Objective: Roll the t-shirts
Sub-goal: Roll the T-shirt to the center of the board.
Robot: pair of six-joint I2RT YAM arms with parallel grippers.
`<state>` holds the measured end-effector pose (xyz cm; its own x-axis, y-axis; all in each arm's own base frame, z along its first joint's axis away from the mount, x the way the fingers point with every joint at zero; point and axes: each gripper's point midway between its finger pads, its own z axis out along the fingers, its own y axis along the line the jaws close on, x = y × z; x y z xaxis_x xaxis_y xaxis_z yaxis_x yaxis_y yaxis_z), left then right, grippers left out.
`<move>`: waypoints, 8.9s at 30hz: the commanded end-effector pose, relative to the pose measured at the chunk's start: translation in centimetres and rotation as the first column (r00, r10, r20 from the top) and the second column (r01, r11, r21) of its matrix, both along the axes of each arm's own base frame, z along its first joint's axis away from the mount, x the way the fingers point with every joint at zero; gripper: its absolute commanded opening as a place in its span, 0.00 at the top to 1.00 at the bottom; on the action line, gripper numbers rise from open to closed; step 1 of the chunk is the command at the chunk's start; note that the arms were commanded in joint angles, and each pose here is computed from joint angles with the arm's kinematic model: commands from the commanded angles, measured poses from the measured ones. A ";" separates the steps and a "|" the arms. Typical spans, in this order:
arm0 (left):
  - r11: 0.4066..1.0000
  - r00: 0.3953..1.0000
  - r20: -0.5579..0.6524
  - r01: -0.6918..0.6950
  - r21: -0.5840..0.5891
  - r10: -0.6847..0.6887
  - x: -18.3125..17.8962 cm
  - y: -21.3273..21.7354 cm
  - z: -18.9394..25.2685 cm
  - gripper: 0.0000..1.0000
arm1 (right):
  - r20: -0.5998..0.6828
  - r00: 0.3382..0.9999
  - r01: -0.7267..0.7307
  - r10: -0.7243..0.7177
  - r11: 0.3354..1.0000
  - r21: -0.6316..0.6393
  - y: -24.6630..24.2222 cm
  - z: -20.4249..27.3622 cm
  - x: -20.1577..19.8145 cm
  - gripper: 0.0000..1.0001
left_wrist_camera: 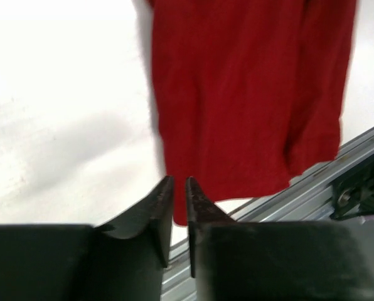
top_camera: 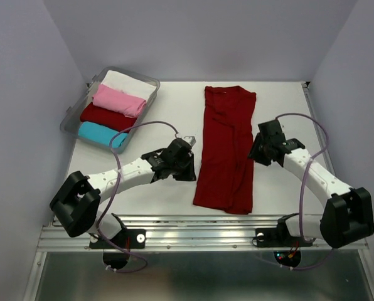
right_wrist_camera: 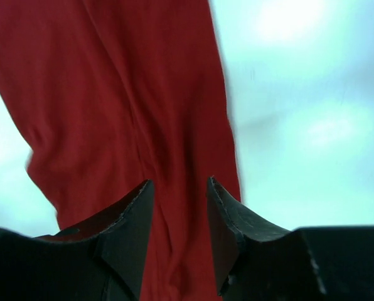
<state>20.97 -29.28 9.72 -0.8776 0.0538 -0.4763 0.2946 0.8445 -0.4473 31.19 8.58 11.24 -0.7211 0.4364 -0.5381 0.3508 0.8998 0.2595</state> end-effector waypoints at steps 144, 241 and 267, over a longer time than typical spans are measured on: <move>0.999 0.999 -0.049 0.011 -0.044 -0.013 -1.1 -5.9 -0.3 1.00 | -0.135 0.990 -0.041 0.045 0.999 0.031 4.5 -3.7 -9.5 0.87; 0.971 0.967 -0.111 -0.222 0.083 0.231 -2.0 3.9 -7.6 1.00 | -0.302 0.953 0.032 -0.003 0.995 0.091 2.4 -10.8 -16.8 0.99; 0.990 0.991 -0.009 -0.130 0.053 0.131 0.0 2.2 -1.6 0.80 | -0.172 0.982 0.084 -0.076 0.996 0.039 1.0 -4.6 -14.6 0.63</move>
<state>19.16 -26.29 3.58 -0.9291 -0.0382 -0.3678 0.1174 0.9128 -0.3912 13.98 10.01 3.26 -0.8149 0.5084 -0.2783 0.4612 0.8596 0.2199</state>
